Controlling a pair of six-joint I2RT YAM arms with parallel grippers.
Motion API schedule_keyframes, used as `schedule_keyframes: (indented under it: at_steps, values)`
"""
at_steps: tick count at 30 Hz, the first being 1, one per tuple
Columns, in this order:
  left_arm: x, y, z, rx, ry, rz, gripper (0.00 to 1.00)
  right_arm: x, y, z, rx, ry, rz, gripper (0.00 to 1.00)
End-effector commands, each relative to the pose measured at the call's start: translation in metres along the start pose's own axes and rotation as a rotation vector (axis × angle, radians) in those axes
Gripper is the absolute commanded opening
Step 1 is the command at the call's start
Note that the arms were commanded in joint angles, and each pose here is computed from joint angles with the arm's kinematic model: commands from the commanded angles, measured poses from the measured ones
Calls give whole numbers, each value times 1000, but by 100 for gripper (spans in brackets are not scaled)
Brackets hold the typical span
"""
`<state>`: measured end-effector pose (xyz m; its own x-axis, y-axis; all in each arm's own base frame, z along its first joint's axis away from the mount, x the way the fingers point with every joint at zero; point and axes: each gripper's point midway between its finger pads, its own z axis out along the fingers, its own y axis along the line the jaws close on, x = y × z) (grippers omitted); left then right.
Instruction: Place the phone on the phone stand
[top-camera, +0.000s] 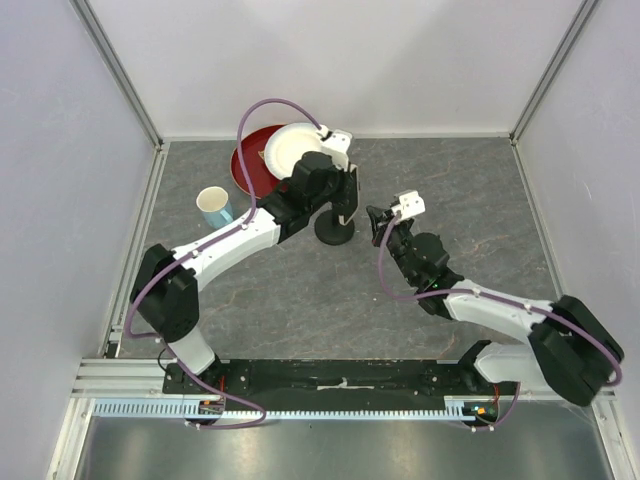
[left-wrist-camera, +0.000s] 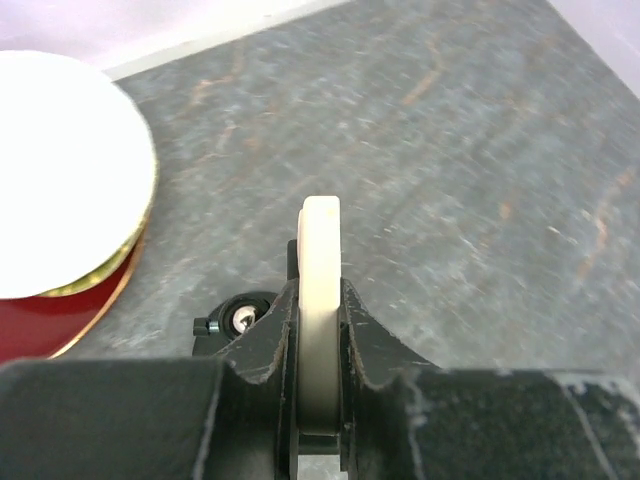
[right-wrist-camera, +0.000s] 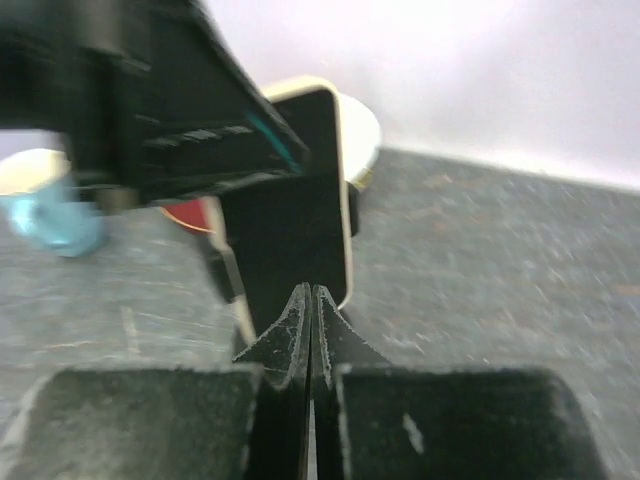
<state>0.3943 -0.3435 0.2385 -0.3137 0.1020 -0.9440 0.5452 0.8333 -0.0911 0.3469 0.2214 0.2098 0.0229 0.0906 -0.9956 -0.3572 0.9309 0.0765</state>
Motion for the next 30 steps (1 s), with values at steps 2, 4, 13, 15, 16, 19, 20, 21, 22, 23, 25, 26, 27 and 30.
schedule_keyframes:
  at_steps: [2, 4, 13, 15, 16, 19, 20, 21, 22, 23, 25, 26, 27, 30]
  values:
    - [56, 60, 7, -231, 119, -38, 2, -34, 36, -17, -218, -69, 11, 0]
    - [58, 58, 2, -214, 120, -39, 2, -32, 37, -15, -224, -35, 13, 7]
    - [59, 27, -36, -18, 180, -42, 2, -14, 17, -7, -347, 58, 66, 62]
    - [61, 21, -48, 53, 197, -9, 2, -13, 23, -14, -451, 66, 54, 68]
    - [54, 9, -59, 151, 190, -6, 2, -13, 26, -16, -495, 69, 45, 71]
    - [57, -11, -81, 360, 226, 26, 2, -9, 42, -28, -651, 87, 7, 74]
    - [54, -15, -89, 412, 216, 51, 2, -9, 45, -31, -681, 87, 0, 75]
    - [56, -20, -94, 454, 229, 47, 2, -8, 49, -33, -707, 81, -8, 76]
    - [60, -25, -101, 523, 245, 78, 2, -6, 55, -37, -759, 85, -12, 76]
    - [61, -28, -105, 551, 251, 83, 2, -6, 57, -38, -775, 87, -11, 77]
    - [66, -39, -116, 652, 273, 96, 2, -2, 62, -40, -816, 93, -5, 77]
    - [64, -43, -121, 686, 269, 101, 2, -2, 64, -40, -832, 85, -3, 77]
    - [63, -52, -129, 757, 259, 101, 2, -1, 66, -41, -847, 87, 8, 78]
    - [60, -63, -142, 864, 228, 131, 2, 3, 71, -40, -886, 94, 13, 77]
